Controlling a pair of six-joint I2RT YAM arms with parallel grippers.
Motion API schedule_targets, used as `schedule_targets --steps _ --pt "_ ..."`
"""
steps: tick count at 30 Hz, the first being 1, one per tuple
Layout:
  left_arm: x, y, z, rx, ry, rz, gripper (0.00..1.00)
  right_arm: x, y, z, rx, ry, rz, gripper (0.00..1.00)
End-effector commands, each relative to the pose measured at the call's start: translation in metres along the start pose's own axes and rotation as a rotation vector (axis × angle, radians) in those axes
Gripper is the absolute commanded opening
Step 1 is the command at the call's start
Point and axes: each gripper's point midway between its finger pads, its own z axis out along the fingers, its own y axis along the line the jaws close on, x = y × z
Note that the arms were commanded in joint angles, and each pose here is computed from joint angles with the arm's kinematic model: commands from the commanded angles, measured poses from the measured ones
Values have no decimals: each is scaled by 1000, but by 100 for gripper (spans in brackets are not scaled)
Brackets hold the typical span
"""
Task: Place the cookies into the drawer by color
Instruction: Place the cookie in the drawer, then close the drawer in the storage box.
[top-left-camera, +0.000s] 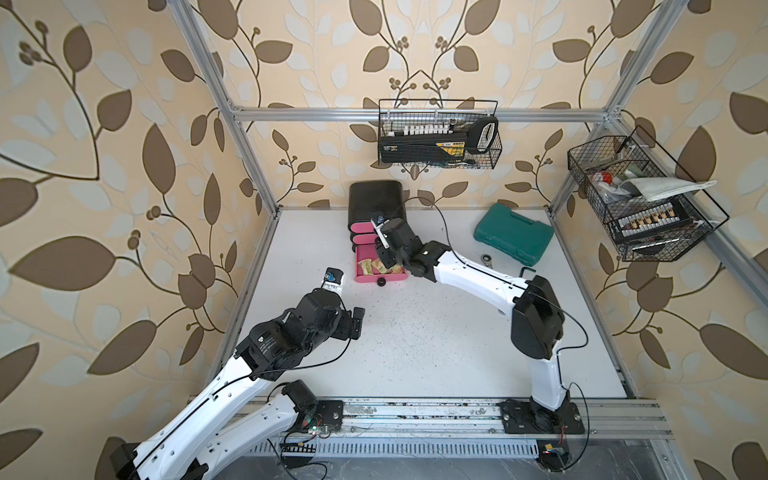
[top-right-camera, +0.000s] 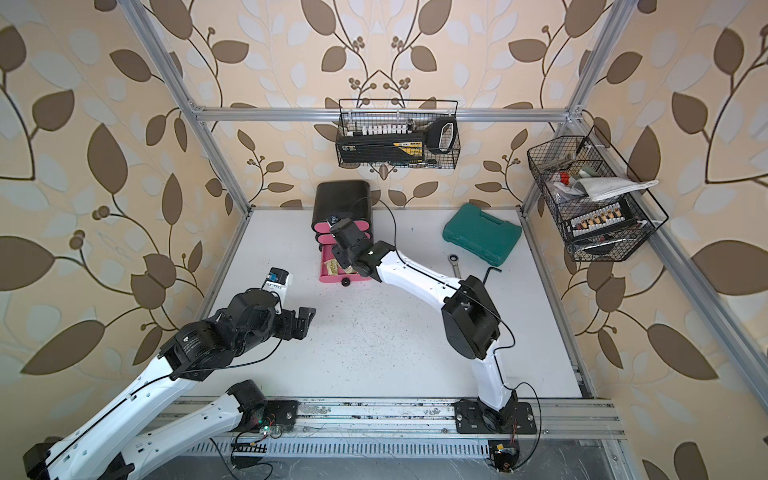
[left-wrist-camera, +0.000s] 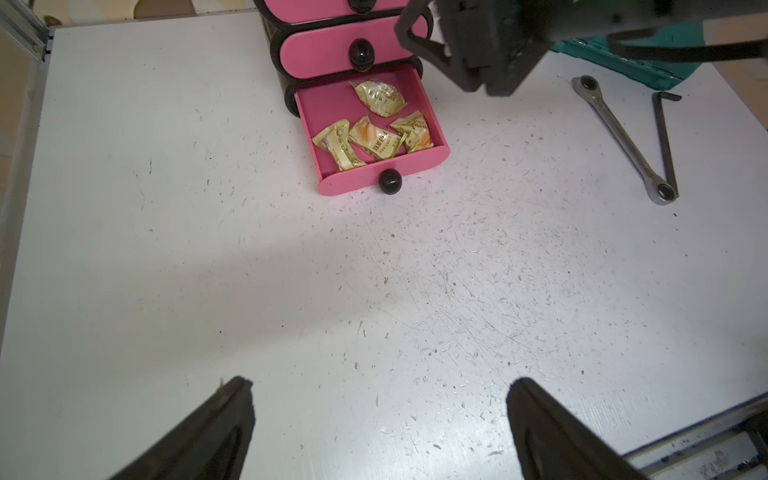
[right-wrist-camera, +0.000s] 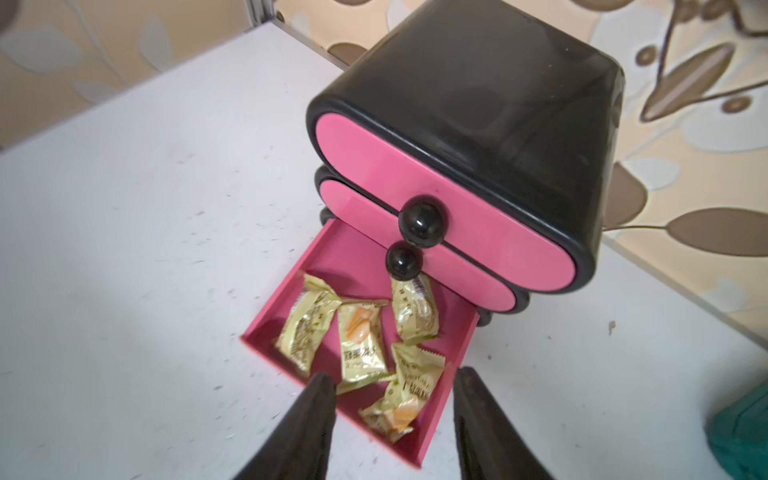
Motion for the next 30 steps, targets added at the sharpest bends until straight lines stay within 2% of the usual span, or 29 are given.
schedule_targets --steps 1,5,9,12,15,16,18,20,23,26,30 --pt "-8 4 -6 -19 -25 -17 98 8 15 -31 -222 -15 321 48" --pt "-7 7 -1 -47 -25 -31 98 25 1 -81 -323 -113 528 50" --pt "-6 -6 14 -2 -1 -73 98 60 -17 -129 -367 -189 598 57" --pt "-4 -20 34 35 18 -182 98 93 -29 -151 -363 -169 600 62" --pt "2 -17 63 -13 6 -317 98 122 -46 -169 -334 -167 626 66" --pt "3 -14 71 -41 1 -359 99 128 -52 -175 -325 -175 642 68" --pt "7 -8 88 -102 -2 -441 98 142 -61 -187 -316 -197 689 83" --pt "4 -14 105 -90 11 -473 98 152 -63 -196 -337 -231 721 94" --pt "0 -27 138 -46 62 -514 98 168 -69 -201 -330 -258 744 99" --pt "-3 -22 165 -125 99 -483 97 176 -75 -204 -319 -264 768 99" --pt "3 -11 201 -256 139 -368 87 183 -79 -209 -286 -231 751 99"
